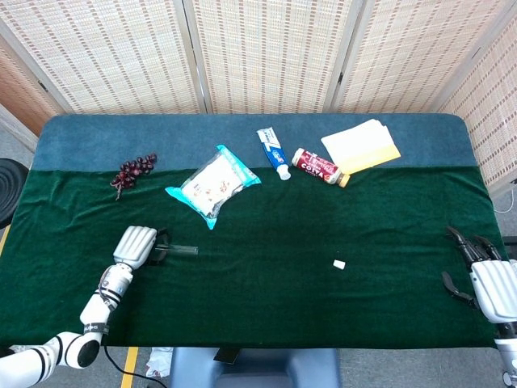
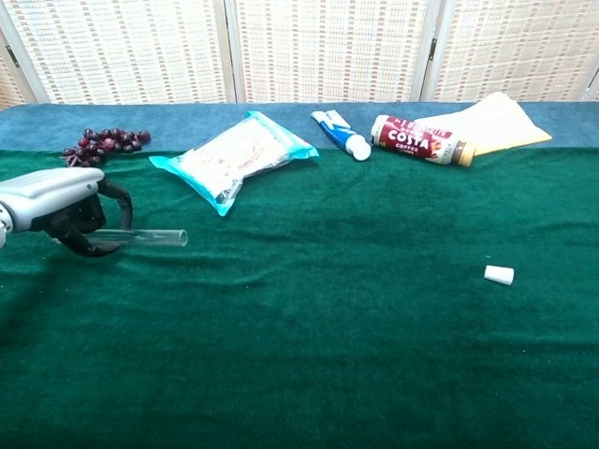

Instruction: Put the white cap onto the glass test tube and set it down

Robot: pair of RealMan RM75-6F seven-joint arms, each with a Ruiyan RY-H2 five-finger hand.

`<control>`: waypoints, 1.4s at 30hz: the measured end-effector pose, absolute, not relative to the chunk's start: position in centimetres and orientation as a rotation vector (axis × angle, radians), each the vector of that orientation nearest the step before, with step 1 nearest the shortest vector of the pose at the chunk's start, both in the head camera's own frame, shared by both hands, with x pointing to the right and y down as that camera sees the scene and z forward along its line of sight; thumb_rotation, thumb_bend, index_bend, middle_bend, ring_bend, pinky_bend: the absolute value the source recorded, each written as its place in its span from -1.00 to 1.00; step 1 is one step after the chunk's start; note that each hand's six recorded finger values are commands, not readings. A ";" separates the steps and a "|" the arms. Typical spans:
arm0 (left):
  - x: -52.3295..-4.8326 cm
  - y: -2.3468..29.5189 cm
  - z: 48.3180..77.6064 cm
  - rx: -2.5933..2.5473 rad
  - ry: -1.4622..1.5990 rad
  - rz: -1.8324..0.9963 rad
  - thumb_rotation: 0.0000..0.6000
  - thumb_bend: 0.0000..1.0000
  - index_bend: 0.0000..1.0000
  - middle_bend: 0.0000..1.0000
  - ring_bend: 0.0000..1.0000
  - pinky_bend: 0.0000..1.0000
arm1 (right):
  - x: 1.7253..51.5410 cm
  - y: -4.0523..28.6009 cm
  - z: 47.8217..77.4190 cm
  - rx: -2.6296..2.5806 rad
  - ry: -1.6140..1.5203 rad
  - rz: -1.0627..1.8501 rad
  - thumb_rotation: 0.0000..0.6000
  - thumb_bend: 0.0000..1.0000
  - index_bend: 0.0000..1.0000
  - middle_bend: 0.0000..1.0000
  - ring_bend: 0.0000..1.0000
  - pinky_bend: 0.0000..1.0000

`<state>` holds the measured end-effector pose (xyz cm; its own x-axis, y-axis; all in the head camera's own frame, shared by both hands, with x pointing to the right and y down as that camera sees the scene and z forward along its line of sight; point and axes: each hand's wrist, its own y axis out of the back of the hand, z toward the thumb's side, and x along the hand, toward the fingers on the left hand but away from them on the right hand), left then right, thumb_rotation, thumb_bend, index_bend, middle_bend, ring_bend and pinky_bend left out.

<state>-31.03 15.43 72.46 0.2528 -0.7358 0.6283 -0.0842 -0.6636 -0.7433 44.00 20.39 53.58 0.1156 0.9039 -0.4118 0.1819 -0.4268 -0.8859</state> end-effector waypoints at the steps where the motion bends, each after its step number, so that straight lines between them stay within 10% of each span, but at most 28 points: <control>1: -31.1 15.4 72.1 -1.956 0.765 -1.424 1.00 -0.06 0.26 1.00 0.87 0.87 | 43.9 20.4 53.5 -1.720 -1.061 1.359 1.00 -0.03 -0.96 -0.49 -0.35 -0.58; 9: -31.1 15.5 68.2 -2.028 0.885 -1.245 1.00 -0.06 0.28 1.00 0.87 0.87 | 41.9 19.5 53.5 -1.711 -1.013 1.320 1.00 -0.03 -0.66 -0.18 -0.02 -0.10; 17: -31.1 16.8 66.1 -2.061 0.872 -1.180 1.00 -0.06 0.28 1.00 0.87 0.87 | 39.0 18.3 55.0 -1.719 -0.931 1.283 1.00 -0.03 -0.25 0.93 0.98 0.96; 42: -31.2 18.4 67.3 -2.084 0.797 -1.248 1.00 -0.06 0.27 1.00 0.86 0.87 | 32.7 17.8 67.8 -1.815 -0.570 1.433 1.00 -0.46 -0.20 1.00 1.00 1.00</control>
